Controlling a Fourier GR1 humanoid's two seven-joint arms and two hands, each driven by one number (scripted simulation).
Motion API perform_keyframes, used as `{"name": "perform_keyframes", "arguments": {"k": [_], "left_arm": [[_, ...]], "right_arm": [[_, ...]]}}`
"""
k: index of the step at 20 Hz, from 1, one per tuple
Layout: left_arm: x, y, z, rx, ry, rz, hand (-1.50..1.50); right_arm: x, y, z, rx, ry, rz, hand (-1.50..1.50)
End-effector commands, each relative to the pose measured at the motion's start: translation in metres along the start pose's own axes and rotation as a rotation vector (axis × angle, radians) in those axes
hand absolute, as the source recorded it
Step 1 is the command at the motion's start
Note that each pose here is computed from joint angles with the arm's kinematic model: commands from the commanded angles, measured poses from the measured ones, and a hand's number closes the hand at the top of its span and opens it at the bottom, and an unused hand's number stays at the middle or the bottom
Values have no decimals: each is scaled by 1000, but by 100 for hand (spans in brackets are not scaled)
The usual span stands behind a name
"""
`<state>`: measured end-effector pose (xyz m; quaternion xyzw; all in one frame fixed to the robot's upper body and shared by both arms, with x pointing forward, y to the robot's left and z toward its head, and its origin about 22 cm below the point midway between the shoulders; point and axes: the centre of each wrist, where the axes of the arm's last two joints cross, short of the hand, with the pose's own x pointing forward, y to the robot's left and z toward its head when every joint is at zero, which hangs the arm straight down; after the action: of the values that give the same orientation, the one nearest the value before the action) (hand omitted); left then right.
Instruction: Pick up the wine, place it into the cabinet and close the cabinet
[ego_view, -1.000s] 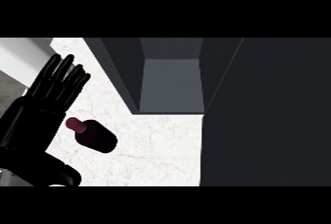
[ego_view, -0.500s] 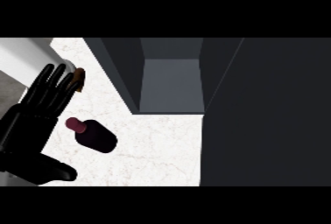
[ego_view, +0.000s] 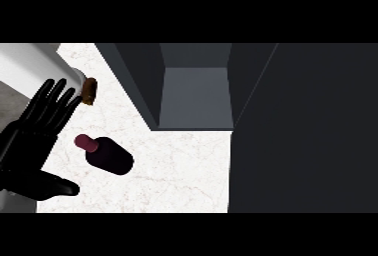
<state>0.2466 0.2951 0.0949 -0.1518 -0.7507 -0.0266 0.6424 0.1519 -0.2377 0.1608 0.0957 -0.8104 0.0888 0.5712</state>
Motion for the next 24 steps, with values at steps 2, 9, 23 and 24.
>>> {"name": "perform_keyframes", "arguments": {"k": [2, 9, 23, 24], "left_arm": [[-17, 23, 12, 20, 24, -6, -150], [-65, 54, 26, 50, 46, -3, -150], [-102, 76, 19, 37, 123, -50, -150], [-108, 84, 21, 41, 127, -46, -150]], "right_arm": [[8, 12, -18, -10, -7, -10, -150], [15, 12, -13, 10, -13, 5, -150], [7, 8, -4, 20, -8, 2, -150], [9, 29, 0, 27, -11, 0, -150]]}}
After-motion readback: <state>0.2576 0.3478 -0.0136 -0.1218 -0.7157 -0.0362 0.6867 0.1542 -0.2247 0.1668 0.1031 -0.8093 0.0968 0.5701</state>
